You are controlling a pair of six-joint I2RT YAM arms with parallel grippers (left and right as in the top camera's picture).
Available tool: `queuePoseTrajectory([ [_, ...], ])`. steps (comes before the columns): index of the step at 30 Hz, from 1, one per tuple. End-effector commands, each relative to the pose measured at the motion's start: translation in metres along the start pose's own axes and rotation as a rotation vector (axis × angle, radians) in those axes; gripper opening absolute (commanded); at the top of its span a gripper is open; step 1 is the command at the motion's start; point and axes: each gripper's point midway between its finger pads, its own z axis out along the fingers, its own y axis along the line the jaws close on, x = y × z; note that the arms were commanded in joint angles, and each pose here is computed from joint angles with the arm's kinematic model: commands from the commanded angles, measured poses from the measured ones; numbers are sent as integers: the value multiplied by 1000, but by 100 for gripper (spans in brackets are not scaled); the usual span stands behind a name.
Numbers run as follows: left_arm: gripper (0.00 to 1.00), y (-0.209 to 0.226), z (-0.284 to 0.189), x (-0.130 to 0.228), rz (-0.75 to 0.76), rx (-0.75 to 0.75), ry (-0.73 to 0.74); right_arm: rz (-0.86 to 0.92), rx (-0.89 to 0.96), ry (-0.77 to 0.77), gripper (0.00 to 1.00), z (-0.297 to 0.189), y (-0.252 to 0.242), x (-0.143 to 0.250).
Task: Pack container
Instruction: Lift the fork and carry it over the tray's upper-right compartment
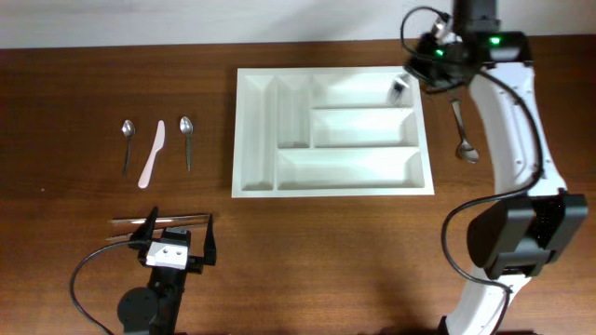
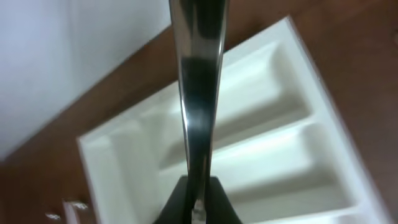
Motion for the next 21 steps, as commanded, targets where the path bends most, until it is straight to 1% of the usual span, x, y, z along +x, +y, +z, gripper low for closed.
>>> queuePoseTrajectory([
  [1,99,3,0,2,12,-14,2,324,68,-120,4,-3,12,-4],
  [2,99,3,0,2,12,-14,2,395,99,-152,4,1,12,-2],
  [4,99,3,0,2,12,-14,2,488,116,-163,4,10,13,3],
  [12,99,3,0,2,12,-14,2,856,182,-96,4,70,14,45],
  [13,99,3,0,2,12,-14,2,901,196,-88,5,78,13,51],
  [17,99,3,0,2,12,-14,2,961,237,-31,5,102,11,73],
  [21,99,3,0,2,12,-14,2,1007,287,-9,5,112,5,88],
])
